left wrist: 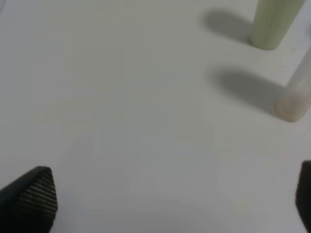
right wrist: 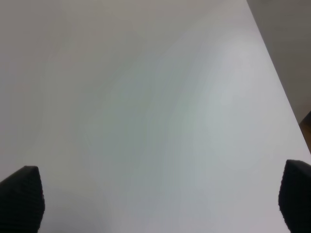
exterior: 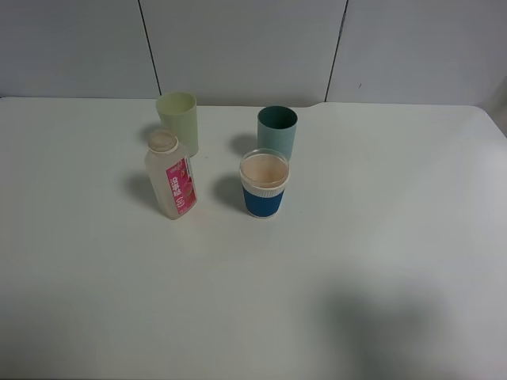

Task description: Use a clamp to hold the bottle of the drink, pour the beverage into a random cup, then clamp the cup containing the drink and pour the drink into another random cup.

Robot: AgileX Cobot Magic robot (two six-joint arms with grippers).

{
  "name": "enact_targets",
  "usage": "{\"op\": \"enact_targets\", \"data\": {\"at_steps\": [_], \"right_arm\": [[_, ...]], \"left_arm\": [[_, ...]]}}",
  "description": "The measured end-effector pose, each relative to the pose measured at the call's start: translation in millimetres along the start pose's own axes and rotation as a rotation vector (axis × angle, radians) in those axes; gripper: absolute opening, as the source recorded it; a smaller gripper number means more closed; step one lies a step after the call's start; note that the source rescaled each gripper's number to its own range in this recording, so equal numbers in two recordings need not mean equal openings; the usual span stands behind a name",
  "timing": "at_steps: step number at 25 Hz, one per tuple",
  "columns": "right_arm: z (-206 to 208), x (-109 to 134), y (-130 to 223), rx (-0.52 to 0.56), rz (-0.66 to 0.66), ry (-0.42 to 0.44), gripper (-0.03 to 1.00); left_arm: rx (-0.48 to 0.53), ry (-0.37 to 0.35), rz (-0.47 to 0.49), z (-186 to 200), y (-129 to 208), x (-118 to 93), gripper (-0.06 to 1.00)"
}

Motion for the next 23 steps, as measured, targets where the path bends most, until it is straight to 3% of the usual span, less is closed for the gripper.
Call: {"op": "enact_targets", "data": {"at_steps": [23], "right_arm": [[0.0, 0.0, 0.0, 0.0, 0.0, 0.0, 0.91]], "left_arm": [[0.0, 0.0, 0.0, 0.0, 0.0, 0.0, 1.0]]}}
Point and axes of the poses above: a point on each arm's last joint axis where the gripper is mounted, z pointing back along that axis away from the gripper, x along the wrist's bending axis when the last joint is at zero, y = z × x, the point moved 2 cm from there along -z, pointing out along that axis toward the gripper, and after that the axes turned 11 degrees about z, right-handed, at the moved point
